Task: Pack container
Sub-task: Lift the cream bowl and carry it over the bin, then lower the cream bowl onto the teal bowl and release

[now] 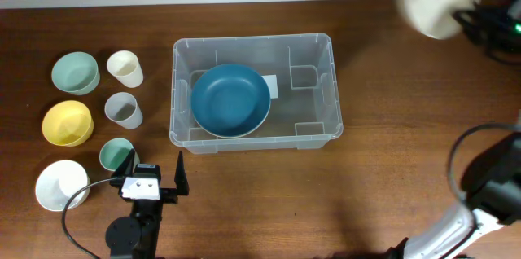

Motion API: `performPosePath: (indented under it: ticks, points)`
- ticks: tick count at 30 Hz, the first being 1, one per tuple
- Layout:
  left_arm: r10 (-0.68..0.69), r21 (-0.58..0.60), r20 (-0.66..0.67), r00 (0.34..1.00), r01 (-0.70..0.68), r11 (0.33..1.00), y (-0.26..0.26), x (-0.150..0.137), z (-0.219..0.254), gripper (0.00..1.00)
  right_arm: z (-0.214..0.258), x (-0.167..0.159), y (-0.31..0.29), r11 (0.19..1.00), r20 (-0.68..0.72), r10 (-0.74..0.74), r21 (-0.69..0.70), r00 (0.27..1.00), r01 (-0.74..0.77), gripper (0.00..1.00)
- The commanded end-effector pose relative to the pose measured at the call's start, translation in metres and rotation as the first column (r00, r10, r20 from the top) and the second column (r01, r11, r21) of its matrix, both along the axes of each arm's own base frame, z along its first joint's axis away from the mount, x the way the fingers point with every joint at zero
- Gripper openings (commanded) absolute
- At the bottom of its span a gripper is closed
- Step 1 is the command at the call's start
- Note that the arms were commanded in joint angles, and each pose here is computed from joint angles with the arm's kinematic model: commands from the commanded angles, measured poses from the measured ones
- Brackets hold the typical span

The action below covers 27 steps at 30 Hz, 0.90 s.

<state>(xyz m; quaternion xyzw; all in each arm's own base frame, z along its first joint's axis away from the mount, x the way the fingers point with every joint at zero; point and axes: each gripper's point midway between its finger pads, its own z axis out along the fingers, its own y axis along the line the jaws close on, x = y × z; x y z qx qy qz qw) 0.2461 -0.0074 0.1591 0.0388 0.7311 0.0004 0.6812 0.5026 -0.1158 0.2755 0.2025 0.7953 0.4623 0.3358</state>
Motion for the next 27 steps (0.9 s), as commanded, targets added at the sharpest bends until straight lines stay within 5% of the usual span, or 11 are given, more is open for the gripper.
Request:
performPosePath:
  ticks: [1,13,27]
  points:
    - [0.007,-0.006,0.000,1.000,-0.007,1.000,0.001,0.000,-0.001,0.99,0.052,-0.002,0.124,0.975,0.078,0.174,-0.152,0.982,-0.161,0.04]
    - [0.007,-0.006,0.000,1.000,-0.007,1.000,0.001,0.000,-0.001,0.99,-0.028,-0.036,0.317,0.815,-0.208,0.194,-0.510,0.959,-0.275,0.04]
    - [0.007,-0.006,0.000,1.000,-0.007,1.000,0.002,0.000,-0.001,0.99,-0.108,-0.056,0.364,0.788,-0.407,0.236,-0.451,0.882,-0.419,0.04]
